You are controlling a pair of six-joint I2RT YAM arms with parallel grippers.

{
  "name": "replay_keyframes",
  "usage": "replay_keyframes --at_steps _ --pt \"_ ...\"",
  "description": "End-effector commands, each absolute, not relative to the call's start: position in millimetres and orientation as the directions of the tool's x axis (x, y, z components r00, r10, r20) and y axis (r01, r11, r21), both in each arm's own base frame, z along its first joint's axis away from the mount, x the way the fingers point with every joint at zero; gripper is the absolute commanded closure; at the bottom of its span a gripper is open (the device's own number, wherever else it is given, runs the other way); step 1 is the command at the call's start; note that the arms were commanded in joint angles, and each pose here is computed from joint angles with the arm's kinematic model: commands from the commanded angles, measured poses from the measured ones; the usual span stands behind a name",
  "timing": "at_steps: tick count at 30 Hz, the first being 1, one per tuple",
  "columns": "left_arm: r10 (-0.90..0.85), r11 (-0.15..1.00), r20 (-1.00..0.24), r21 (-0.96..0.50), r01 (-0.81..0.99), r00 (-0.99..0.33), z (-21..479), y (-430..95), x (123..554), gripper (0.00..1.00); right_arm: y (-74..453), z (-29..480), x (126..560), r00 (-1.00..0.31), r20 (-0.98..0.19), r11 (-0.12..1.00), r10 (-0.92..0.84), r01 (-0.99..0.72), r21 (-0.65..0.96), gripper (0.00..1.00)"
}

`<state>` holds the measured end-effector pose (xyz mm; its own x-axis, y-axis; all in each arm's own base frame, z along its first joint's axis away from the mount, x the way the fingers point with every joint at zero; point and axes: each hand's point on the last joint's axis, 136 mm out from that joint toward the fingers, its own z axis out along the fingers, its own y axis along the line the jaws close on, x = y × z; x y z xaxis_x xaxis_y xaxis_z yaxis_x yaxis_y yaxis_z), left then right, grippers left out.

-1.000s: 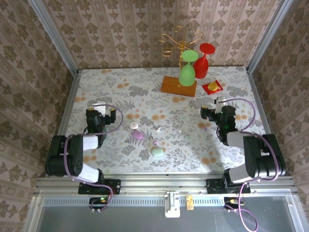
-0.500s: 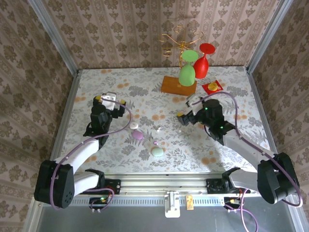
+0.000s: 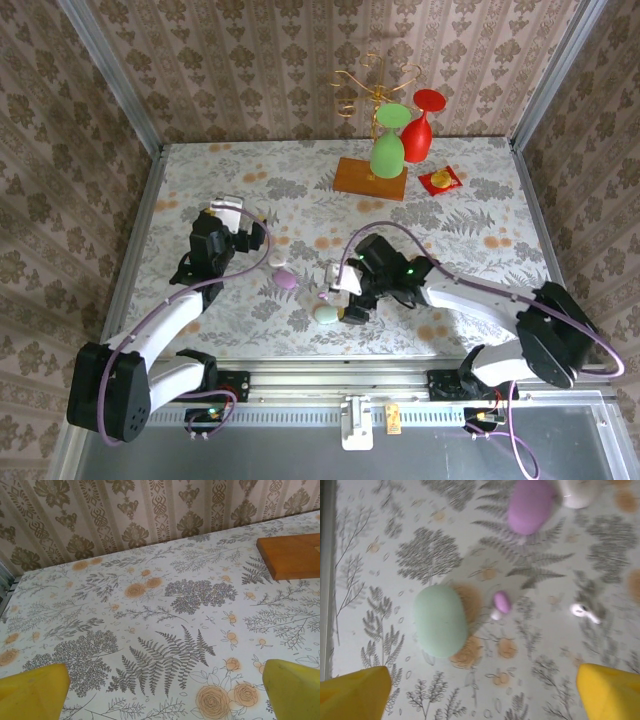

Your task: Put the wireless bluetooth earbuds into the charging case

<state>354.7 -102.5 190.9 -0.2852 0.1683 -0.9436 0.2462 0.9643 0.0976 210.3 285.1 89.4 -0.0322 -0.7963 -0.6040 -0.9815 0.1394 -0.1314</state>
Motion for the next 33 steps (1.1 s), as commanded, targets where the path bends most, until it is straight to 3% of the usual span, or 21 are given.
replay_keyframes --at_steps 1,7,15,33 --pt "0.136 0.967 -0.948 0.064 0.246 -0.288 196.0 -101.9 353.2 0.00 293.9 75.6 202.4 0.011 -0.542 0.068 -0.840 -0.990 -0.125 0.11" --pt "0.172 0.962 -0.937 0.093 0.256 -0.304 191.7 -101.3 352.6 0.00 305.8 56.2 203.7 0.026 -0.495 0.033 -0.868 -0.993 -0.109 0.24" --pt "0.183 0.961 -0.933 0.103 0.257 -0.310 189.0 -100.3 351.0 0.00 311.6 35.8 198.4 0.057 -0.441 -0.026 -0.896 -0.997 -0.076 0.29" --pt "0.194 0.957 -0.929 0.109 0.268 -0.315 187.2 -101.4 350.3 0.00 312.0 27.4 200.3 0.048 -0.401 -0.022 -0.915 -0.997 -0.069 0.58"
